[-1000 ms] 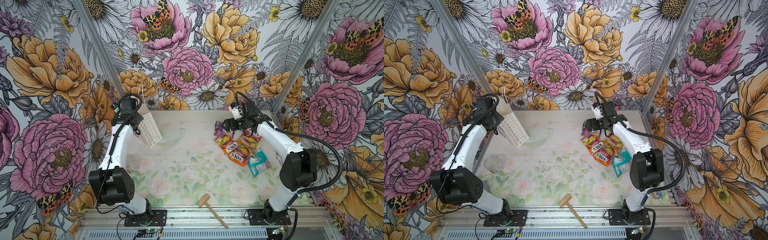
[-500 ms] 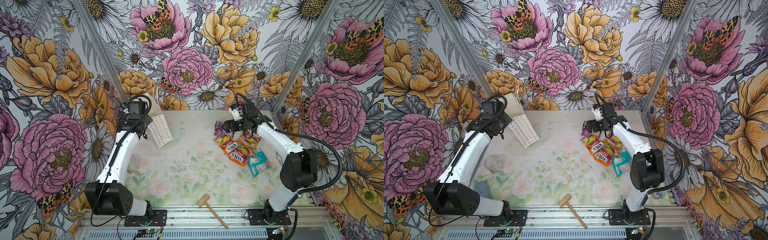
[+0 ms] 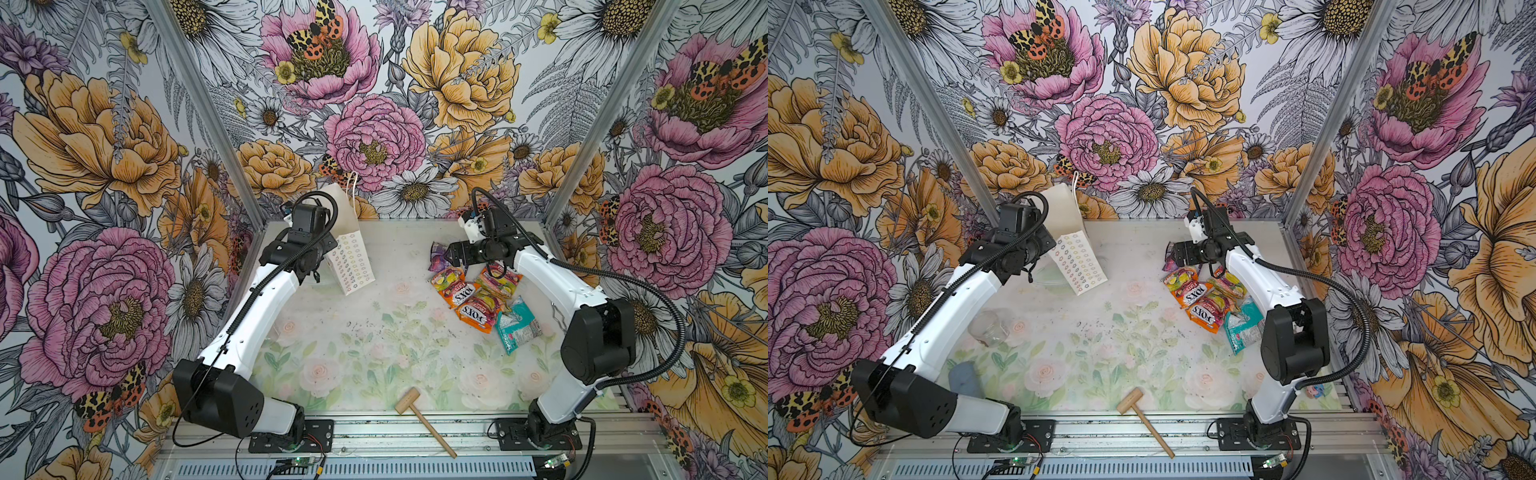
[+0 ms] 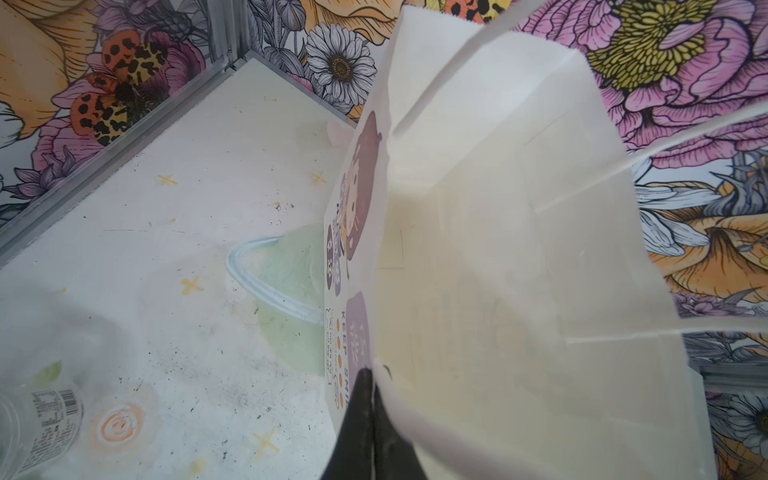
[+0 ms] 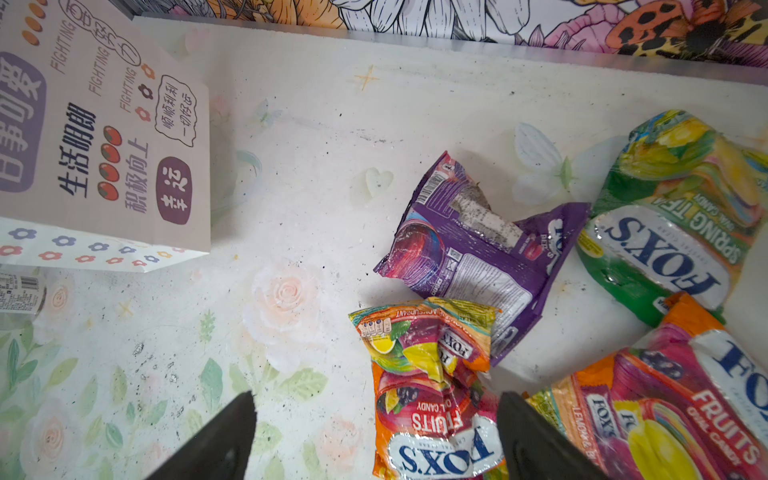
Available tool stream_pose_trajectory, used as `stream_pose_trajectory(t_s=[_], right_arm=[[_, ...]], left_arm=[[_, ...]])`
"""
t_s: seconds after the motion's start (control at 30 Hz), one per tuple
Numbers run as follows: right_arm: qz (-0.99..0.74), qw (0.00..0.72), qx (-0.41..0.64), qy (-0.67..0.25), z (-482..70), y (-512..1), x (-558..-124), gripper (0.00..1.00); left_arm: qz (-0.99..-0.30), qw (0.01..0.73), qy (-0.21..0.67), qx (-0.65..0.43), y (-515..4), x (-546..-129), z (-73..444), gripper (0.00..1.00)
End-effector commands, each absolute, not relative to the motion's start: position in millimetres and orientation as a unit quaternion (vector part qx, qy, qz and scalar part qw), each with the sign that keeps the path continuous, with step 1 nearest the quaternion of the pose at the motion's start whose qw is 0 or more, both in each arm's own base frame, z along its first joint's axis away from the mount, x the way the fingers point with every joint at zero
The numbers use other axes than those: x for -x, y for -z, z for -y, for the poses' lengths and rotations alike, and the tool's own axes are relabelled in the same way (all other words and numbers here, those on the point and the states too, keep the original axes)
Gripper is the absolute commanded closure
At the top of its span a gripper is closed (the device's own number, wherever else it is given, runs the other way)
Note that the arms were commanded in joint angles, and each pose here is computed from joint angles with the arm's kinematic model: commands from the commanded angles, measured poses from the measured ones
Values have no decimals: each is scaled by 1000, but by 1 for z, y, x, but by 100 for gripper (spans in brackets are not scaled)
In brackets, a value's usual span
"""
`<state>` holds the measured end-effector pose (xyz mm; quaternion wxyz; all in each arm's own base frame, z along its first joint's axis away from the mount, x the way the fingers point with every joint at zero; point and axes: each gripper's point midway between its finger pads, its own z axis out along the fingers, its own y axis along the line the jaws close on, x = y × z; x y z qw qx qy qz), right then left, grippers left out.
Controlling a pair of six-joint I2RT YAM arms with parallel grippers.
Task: Place the snacks into the paper bag
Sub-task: 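Carry the bag toward the candy pile with the left gripper while the right lowers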
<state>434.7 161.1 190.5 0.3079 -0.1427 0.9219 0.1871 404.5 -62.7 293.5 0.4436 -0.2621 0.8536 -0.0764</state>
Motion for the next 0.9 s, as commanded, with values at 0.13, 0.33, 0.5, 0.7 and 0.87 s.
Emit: stream_pose_trajectory(t_s=[0.13,0.33,0.5,0.7,0.87], right_arm=[[-922,313,121,-191,-159,-205,-427,8],[-928,307,104,-185,-155,-204,-426,8],[-933,297,83,-187,-153,-201,-425,7],[-941,275,52,-191,-152,-188,-427,7],[-948,254,23,-191,-150,-173,-433,7]], left_arm=[[-848,464,100,235,-309,-402,96,100],[-857,456,119,209,-306,-395,124,100],[-863,448,136,193,-304,-392,142,100],[-874,433,143,169,-295,-392,160,100],[-880,423,157,147,-293,-393,175,100]])
